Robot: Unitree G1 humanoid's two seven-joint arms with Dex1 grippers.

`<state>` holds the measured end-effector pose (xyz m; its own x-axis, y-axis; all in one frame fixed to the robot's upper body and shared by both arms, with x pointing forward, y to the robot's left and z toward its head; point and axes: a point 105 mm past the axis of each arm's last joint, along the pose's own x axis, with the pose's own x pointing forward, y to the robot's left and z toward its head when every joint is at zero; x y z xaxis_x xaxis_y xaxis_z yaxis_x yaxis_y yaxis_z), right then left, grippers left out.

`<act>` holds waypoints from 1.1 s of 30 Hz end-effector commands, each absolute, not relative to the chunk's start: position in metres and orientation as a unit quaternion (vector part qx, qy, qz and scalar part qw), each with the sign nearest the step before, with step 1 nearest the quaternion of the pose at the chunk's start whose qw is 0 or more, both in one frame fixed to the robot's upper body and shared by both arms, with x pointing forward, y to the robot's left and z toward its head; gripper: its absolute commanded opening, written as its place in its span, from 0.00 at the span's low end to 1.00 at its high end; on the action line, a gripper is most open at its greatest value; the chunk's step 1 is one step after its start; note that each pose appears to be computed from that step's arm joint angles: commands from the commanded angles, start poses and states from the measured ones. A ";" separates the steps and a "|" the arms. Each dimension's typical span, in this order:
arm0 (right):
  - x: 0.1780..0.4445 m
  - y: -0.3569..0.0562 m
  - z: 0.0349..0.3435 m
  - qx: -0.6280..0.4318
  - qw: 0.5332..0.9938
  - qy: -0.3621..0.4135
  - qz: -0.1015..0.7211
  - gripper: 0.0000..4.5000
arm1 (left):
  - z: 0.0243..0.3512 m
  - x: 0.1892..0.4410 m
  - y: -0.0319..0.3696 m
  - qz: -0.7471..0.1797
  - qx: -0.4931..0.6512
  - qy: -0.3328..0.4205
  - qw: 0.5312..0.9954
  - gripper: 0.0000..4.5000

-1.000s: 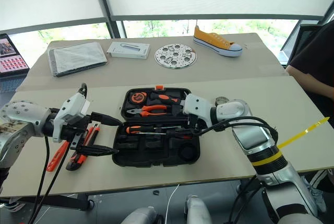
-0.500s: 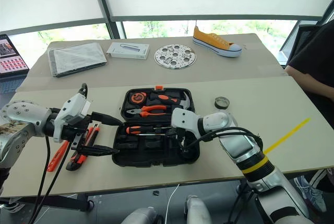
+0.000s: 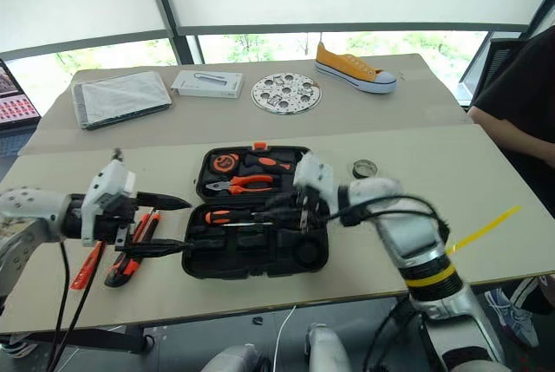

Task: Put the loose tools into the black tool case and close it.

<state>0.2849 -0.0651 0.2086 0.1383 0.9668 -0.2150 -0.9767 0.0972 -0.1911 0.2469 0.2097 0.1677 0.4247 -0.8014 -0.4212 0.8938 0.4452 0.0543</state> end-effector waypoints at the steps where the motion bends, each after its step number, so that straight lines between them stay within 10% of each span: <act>1: 0.265 -0.073 0.227 -0.129 0.711 0.007 0.692 0.63 | 0.169 0.232 0.241 -0.412 0.129 0.166 0.887 1.00; 6: 0.261 -0.085 0.225 -0.147 0.696 0.019 0.703 0.99 | 0.148 0.182 0.306 -0.202 0.104 0.198 0.954 1.00; 12: 0.258 -0.085 0.228 -0.143 0.686 0.014 0.714 0.99 | 0.124 0.134 0.346 -0.065 0.088 0.255 0.961 1.00; 31: 0.248 -0.074 0.234 -0.147 0.695 -0.026 0.703 0.99 | 0.081 0.208 0.355 -0.077 0.080 0.376 0.920 1.00; 33: 0.247 -0.075 0.233 -0.149 0.697 -0.026 0.701 1.00 | 0.070 0.210 0.350 -0.087 0.075 0.386 0.915 0.89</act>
